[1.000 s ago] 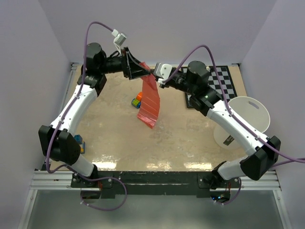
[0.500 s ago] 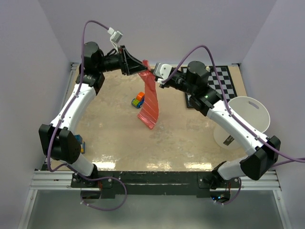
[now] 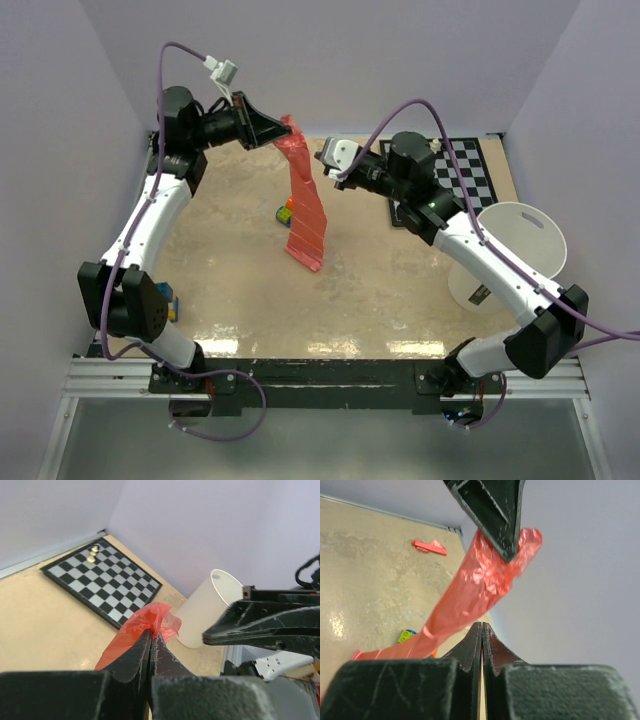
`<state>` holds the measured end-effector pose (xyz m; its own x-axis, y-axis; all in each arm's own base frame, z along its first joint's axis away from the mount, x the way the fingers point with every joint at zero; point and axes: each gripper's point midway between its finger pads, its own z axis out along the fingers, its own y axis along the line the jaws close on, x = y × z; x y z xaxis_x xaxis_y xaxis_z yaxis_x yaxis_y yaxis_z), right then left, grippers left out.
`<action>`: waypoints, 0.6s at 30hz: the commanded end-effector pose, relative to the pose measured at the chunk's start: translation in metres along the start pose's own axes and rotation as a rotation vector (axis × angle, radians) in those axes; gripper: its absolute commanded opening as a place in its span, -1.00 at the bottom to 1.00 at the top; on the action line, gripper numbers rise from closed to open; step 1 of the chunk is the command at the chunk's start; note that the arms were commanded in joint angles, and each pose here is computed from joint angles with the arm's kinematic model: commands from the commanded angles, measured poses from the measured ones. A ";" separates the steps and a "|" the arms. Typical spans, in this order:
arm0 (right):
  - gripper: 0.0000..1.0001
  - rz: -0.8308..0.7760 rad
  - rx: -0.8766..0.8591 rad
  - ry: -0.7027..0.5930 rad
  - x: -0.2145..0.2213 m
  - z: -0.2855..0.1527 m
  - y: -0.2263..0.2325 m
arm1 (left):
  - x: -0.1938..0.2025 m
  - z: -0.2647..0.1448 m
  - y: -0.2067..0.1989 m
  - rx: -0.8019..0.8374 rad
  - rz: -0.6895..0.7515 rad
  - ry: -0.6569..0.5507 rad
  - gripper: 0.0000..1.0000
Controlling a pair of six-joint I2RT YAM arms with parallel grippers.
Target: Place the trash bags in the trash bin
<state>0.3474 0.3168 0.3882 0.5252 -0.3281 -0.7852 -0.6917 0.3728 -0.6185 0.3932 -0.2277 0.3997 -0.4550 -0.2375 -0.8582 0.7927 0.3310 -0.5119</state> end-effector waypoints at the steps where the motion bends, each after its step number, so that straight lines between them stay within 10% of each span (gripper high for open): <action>1: -1.00 -0.010 0.025 -0.027 -0.018 -0.015 -0.006 | -0.020 -0.020 0.002 -0.054 0.052 -0.068 -1.00; 6: -0.99 0.129 0.075 -0.065 -0.033 -0.007 -0.020 | -0.012 -0.023 0.001 -0.057 0.076 -0.071 -1.00; 8: -0.17 0.233 0.067 -0.107 -0.043 0.000 -0.021 | -0.013 -0.025 -0.002 -0.060 0.092 -0.083 -1.00; 10: 0.21 0.331 0.038 -0.153 -0.053 0.008 -0.018 | -0.012 -0.026 -0.003 -0.060 0.097 -0.092 -1.00; 18: 0.37 0.470 -0.006 -0.214 -0.061 0.033 -0.017 | -0.005 -0.031 -0.010 -0.047 0.107 -0.099 -1.00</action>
<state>0.3528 0.3465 0.4149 0.2751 -0.0681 -0.9590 -0.8409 0.4665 -0.2744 0.3868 -0.2025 0.3878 -0.4144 -0.2802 -0.8659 0.7668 0.4050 -0.4981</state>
